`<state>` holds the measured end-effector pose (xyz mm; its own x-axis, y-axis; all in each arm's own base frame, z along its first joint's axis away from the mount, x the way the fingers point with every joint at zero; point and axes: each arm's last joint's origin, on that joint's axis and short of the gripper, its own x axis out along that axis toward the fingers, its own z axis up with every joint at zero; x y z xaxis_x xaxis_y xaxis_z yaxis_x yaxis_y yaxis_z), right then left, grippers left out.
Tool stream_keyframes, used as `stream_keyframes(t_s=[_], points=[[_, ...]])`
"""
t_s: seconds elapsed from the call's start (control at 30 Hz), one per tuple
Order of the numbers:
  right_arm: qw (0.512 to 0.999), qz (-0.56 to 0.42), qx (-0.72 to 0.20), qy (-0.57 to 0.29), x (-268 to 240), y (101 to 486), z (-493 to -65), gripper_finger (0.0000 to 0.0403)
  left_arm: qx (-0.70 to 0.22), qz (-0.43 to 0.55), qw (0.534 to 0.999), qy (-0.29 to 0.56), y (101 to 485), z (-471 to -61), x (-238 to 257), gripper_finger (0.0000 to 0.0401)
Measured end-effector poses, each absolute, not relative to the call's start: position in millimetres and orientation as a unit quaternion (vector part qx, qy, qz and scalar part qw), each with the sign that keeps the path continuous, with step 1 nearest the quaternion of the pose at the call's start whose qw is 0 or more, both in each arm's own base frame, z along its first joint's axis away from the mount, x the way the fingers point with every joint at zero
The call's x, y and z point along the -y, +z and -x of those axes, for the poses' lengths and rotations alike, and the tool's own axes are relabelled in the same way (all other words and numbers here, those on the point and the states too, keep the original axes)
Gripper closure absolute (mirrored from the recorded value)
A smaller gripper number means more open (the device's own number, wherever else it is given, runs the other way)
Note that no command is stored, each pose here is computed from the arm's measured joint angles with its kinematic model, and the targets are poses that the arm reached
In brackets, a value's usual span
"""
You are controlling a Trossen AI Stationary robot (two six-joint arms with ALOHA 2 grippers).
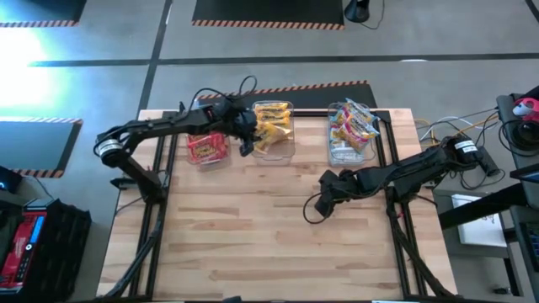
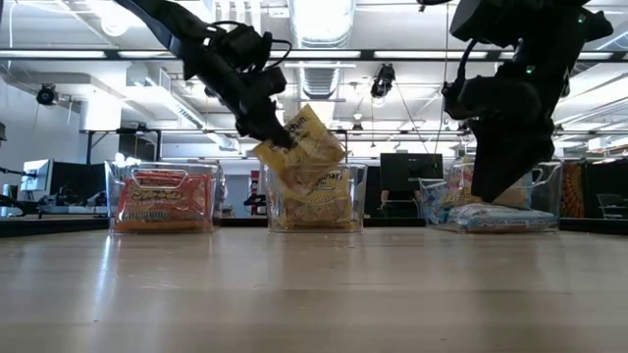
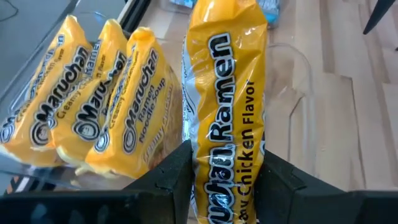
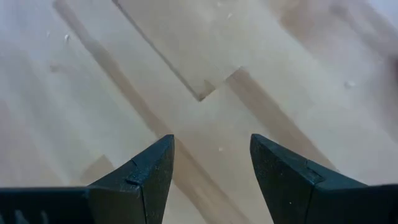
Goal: Sort Maruchan noodles
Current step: Put the yellow noodle pack into the middle transparent bin
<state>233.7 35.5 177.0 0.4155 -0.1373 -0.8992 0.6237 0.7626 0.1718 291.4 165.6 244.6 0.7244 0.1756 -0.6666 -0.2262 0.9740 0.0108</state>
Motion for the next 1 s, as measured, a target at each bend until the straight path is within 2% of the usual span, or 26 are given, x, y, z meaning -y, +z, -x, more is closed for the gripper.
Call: stream_keyframes(t_s=[0.37, 0.63, 0.83, 1.0], points=[[0.808, -0.24, -0.472, -0.258, -33.9, 177.4, -233.9, 0.0202, -0.381, 0.027, 0.919, 0.095, 215.5, -305.8, -172.5, 0.0287], [0.808, -0.24, -0.473, -0.258, -33.9, 177.4, -233.9, 0.0202, -0.392, -0.027, 0.915, 0.087, 227.3, -327.1, -186.6, 0.0287], [0.808, -0.24, -0.473, -0.258, -33.9, 177.3, -233.8, 0.0202, -0.486, -0.032, 0.872, 0.039, 219.6, -339.6, -194.7, 0.0287], [0.807, -0.24, -0.473, -0.258, -33.9, 177.3, -233.8, 0.0202, -0.514, -0.034, 0.857, 0.018, 216.5, -343.1, -197.0, 0.0287]])
